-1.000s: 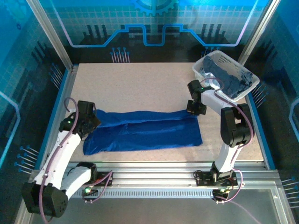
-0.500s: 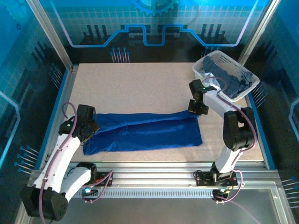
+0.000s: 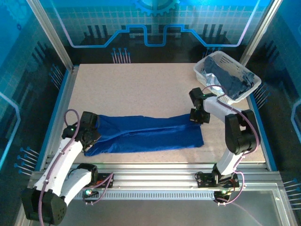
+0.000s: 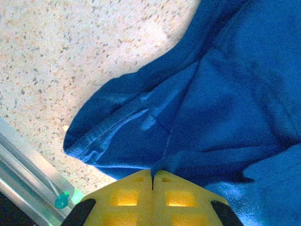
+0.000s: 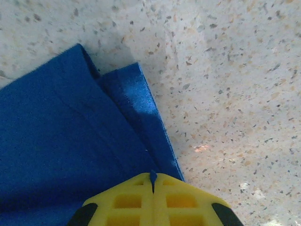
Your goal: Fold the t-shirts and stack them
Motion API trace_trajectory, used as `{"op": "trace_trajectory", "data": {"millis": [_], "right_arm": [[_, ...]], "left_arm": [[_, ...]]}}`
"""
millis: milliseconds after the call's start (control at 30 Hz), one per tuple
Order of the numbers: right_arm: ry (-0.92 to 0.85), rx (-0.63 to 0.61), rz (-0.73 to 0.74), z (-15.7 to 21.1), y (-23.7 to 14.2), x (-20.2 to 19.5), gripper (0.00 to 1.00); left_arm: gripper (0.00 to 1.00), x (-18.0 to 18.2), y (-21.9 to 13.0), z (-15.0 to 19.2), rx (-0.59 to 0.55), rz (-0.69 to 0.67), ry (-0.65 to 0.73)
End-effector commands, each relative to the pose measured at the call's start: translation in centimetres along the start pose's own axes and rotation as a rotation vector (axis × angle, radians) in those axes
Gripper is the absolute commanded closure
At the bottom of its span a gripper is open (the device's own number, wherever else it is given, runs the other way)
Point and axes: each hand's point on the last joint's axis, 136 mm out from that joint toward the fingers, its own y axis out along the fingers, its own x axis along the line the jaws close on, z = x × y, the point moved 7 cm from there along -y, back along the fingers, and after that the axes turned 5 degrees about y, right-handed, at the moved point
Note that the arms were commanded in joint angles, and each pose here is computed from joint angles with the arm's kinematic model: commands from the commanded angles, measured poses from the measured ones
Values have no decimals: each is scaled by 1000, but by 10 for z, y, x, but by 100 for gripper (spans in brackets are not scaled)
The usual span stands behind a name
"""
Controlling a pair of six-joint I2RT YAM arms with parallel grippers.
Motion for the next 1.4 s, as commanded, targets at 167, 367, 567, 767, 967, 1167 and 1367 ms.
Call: {"op": "trace_trajectory", "data": {"millis": [167, 367, 567, 767, 967, 1167, 1367], "right_arm": [[3, -21, 23, -5, -2, 3, 100], [13, -57, 12, -2, -15, 0, 100], [73, -15, 12, 10, -11, -11, 65], [146, -106, -106, -4, -43, -14, 55], [101, -42, -282, -22, -31, 25, 75], [113, 28, -256, -39, -1, 36, 79], [108, 82, -222, -52, 17, 39, 76]], "left_arm": [[100, 3, 10, 13, 49, -29, -10], [100, 7, 6, 15, 40, -55, -20], [84, 6, 0, 16, 27, -22, -44], [56, -19, -33, -17, -121, 91, -18], [52, -57, -14, -74, -54, 205, -108], [52, -88, 48, -120, 49, 283, -39], [50, -84, 79, -122, 102, 181, 55]]}}
